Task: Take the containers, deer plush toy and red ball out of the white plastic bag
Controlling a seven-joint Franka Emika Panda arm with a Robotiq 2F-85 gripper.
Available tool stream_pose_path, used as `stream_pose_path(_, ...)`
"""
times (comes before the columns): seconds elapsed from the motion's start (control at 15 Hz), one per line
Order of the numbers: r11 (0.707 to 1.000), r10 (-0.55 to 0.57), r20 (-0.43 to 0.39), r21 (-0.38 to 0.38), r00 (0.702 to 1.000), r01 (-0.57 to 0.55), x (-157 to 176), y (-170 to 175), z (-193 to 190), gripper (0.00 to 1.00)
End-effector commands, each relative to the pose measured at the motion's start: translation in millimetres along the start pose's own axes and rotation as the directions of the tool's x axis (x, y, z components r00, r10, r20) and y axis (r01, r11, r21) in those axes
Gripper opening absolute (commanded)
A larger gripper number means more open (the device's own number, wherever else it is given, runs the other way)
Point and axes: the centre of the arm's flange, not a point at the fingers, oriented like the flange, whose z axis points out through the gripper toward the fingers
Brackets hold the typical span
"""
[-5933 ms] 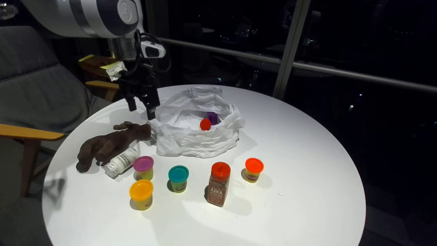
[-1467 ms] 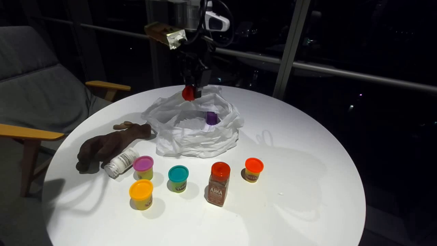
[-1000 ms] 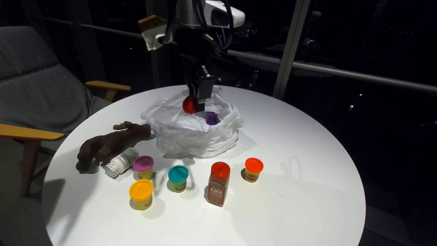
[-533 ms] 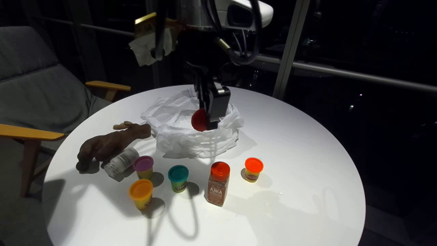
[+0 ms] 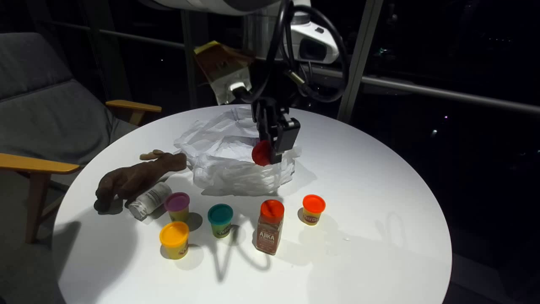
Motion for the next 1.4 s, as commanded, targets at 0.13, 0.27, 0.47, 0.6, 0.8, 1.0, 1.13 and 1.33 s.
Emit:
stream_pose_path(0.13,0.998,-0.023,0.095,-0.050,0.995,0.028,31,-12,66,0.23)
stream_pose_path(0.27,0.997,-0.022,0.119,-0.066,0.993,0.030,37,-11,85,0.23)
stream_pose_path(0.47,0.997,-0.027,0.141,-0.074,0.990,0.038,48,-16,106,0.23)
stream_pose_path(0.6,0.997,-0.026,0.158,-0.074,0.987,0.038,55,-23,118,0.23)
stream_pose_path(0.8,0.995,-0.033,0.199,-0.088,0.979,0.052,60,-37,139,0.23)
stream_pose_path(1.0,0.991,-0.043,0.247,-0.114,0.968,0.073,60,-46,163,0.23)
stream_pose_path(1.13,0.988,-0.046,0.268,-0.130,0.962,0.084,59,-49,174,0.23)
stream_pose_path(1.33,0.987,-0.056,0.265,-0.133,0.963,0.094,60,-55,168,0.81)
